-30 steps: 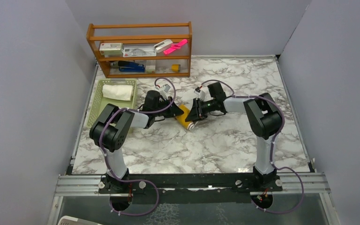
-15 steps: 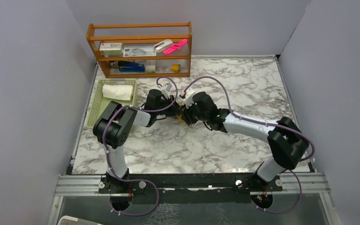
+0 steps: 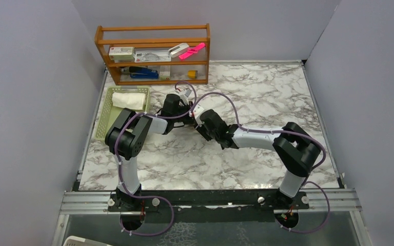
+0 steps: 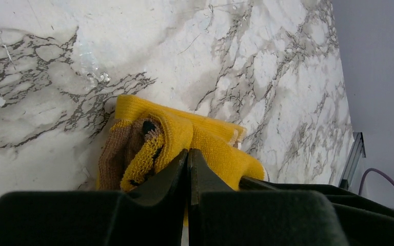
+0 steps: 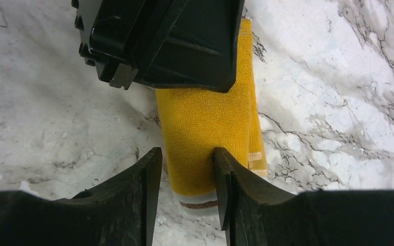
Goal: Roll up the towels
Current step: Roll the towel at the center of the board, then pick up the towel at the center of the board, then place the towel in the bin.
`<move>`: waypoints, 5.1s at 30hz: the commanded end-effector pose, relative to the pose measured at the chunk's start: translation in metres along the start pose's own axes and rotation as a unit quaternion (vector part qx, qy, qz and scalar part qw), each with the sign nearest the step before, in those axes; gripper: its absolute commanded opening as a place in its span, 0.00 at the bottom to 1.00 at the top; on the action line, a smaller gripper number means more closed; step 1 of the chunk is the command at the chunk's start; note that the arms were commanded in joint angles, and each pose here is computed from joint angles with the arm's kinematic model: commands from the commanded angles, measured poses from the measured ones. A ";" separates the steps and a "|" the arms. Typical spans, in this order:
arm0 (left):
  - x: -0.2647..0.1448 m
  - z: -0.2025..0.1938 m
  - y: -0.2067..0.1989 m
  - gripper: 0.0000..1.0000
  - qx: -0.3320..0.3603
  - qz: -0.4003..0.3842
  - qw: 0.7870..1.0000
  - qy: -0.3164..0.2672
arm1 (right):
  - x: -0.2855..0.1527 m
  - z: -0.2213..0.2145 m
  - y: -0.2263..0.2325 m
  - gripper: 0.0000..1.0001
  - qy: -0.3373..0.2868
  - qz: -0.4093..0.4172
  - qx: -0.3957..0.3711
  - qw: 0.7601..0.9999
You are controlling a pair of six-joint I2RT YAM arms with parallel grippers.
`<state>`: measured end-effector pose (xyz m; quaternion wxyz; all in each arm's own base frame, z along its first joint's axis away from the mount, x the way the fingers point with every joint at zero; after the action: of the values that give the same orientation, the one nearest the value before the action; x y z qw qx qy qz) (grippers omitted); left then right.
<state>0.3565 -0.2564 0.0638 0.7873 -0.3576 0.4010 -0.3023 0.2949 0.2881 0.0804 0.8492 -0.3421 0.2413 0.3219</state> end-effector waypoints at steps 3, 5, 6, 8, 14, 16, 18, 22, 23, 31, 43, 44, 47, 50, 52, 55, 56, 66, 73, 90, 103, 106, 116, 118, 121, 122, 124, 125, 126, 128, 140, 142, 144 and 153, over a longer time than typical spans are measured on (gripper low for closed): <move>0.004 -0.020 0.033 0.08 -0.002 0.064 0.997 0.046 | 0.022 -0.032 0.006 0.42 0.078 -0.032 -0.029 0.996; 0.006 -0.020 0.032 0.08 0.001 0.061 0.997 0.053 | 0.027 -0.038 0.006 0.42 0.093 -0.040 -0.031 0.994; 0.007 -0.021 0.033 0.08 0.001 0.060 0.996 0.059 | 0.030 -0.042 0.007 0.42 0.103 -0.044 -0.033 0.993; 0.009 -0.021 0.033 0.08 0.003 0.058 0.996 0.066 | 0.035 -0.046 0.007 0.42 0.119 -0.054 -0.032 0.991; 0.005 -0.007 0.028 0.09 0.008 0.062 0.997 0.051 | 0.041 -0.054 0.011 0.26 0.141 -0.054 -0.010 0.989; -0.004 0.007 0.022 0.12 -0.004 0.054 0.998 0.034 | 0.040 -0.054 0.014 0.21 0.141 -0.038 0.009 0.989; -0.019 0.029 0.019 0.16 -0.018 0.050 0.999 0.005 | 0.039 -0.053 0.015 0.19 0.135 -0.016 0.035 0.990; -0.060 0.067 0.013 0.30 -0.029 0.050 0.996 -0.066 | 0.031 -0.042 0.012 0.17 0.109 0.042 0.110 0.987; -0.072 0.074 0.006 0.33 -0.027 0.048 0.995 -0.084 | 0.029 -0.039 0.013 0.17 0.103 0.062 0.129 0.984; -0.097 0.043 -0.008 0.40 -0.051 0.048 0.993 -0.095 | 0.022 -0.013 0.007 0.17 0.057 0.202 0.283 0.936; -0.057 -0.011 -0.002 0.56 -0.064 0.042 0.995 -0.057 | 0.023 -0.024 -0.009 0.15 0.013 0.374 0.457 0.807; -0.053 -0.011 -0.003 0.57 -0.061 0.038 0.996 -0.056 | 0.023 -0.023 -0.010 0.16 0.012 0.381 0.461 0.802; -0.039 -0.008 -0.006 0.59 -0.052 0.027 0.997 -0.054 | 0.025 -0.024 -0.010 0.15 0.014 0.403 0.473 0.784; -0.029 -0.002 -0.006 0.59 -0.047 0.019 0.997 -0.056 | 0.027 -0.026 -0.010 0.15 0.013 0.418 0.484 0.769; -0.023 -0.001 -0.001 0.59 -0.046 0.023 0.997 -0.057 | 0.029 -0.028 -0.010 0.15 0.015 0.417 0.487 0.768; -0.016 0.000 0.003 0.59 -0.052 0.022 0.997 -0.058 | 0.030 -0.029 -0.011 0.15 0.018 0.415 0.487 0.768; -0.015 0.000 0.003 0.59 -0.055 0.021 0.996 -0.059 | 0.030 -0.030 -0.010 0.15 0.019 0.415 0.485 0.769; -0.011 0.005 -0.001 0.59 -0.085 -0.018 0.992 -0.090 | 0.034 -0.036 -0.004 0.16 0.027 0.425 0.487 0.763; -0.014 0.002 0.002 0.60 -0.102 -0.064 0.984 -0.128 | 0.034 -0.039 0.000 0.16 0.027 0.441 0.491 0.751; -0.003 0.013 -0.002 0.60 -0.099 -0.103 0.979 -0.148 | 0.032 -0.041 0.004 0.16 0.028 0.454 0.481 0.750; 0.012 0.007 0.002 0.40 -0.097 -0.102 0.980 -0.137 | 0.030 -0.040 0.005 0.16 0.025 0.467 0.470 0.749; 0.010 0.008 -0.005 0.34 -0.092 -0.110 0.980 -0.136 | 0.031 -0.040 0.004 0.16 0.024 0.467 0.467 0.750; -0.008 0.015 -0.029 0.23 -0.079 -0.130 0.976 -0.155 | 0.026 -0.032 -0.002 0.22 0.009 0.475 0.440 0.762; -0.013 0.018 -0.034 0.20 -0.076 -0.133 0.975 -0.163 | 0.020 -0.025 -0.007 0.29 -0.007 0.476 0.423 0.771; -0.023 0.023 -0.043 0.16 -0.068 -0.137 0.972 -0.180 | 0.010 -0.009 -0.019 0.33 -0.040 0.469 0.393 0.790; -0.026 0.026 -0.047 0.15 -0.064 -0.139 0.971 -0.185 | 0.006 -0.004 -0.023 0.35 -0.051 0.466 0.384 0.795; -0.032 0.030 -0.052 0.14 -0.057 -0.140 0.969 -0.194 | -0.002 0.006 -0.031 0.37 -0.073 0.459 0.368 0.805; -0.035 0.033 -0.056 0.13 -0.053 -0.141 0.968 -0.199 | -0.004 0.010 -0.035 0.38 -0.081 0.454 0.364 0.809; -0.039 0.036 -0.058 0.13 -0.049 -0.142 0.967 -0.204 | -0.007 0.013 -0.039 0.38 -0.087 0.450 0.361 0.812; -0.048 0.043 -0.064 0.12 -0.044 -0.142 0.966 -0.213 | -0.011 0.012 -0.047 0.38 -0.097 0.439 0.365 0.815; -0.139 0.084 -0.057 0.02 -0.038 -0.065 0.948 -0.309 | -0.047 0.012 -0.096 0.43 -0.173 0.353 0.374 0.840; -0.167 0.092 -0.060 0.00 -0.031 -0.043 0.939 -0.341 | -0.050 0.011 -0.095 0.44 -0.174 0.350 0.371 0.842; -0.192 0.098 -0.056 0.00 -0.027 0.001 0.927 -0.373 | -0.050 0.010 -0.094 0.44 -0.174 0.352 0.372 0.841; -0.297 0.100 -0.009 0.00 -0.065 0.225 0.854 -0.465 | -0.052 0.007 -0.083 0.47 -0.184 0.376 0.376 0.827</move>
<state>0.3057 -0.0550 0.2753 0.8926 -0.4486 0.0147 -0.0428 0.3227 0.2221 0.1459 0.7590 0.1869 0.3149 0.5384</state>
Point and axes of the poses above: each gripper's point midway between its finger pads, its own x axis out along the fingers, its own y axis along the line the jaws close on, z = x × y, the point moved 4 cm from there along -x, back along the fingers, and after that the axes turned 11 degrees about -x, right-handed, at the moved point
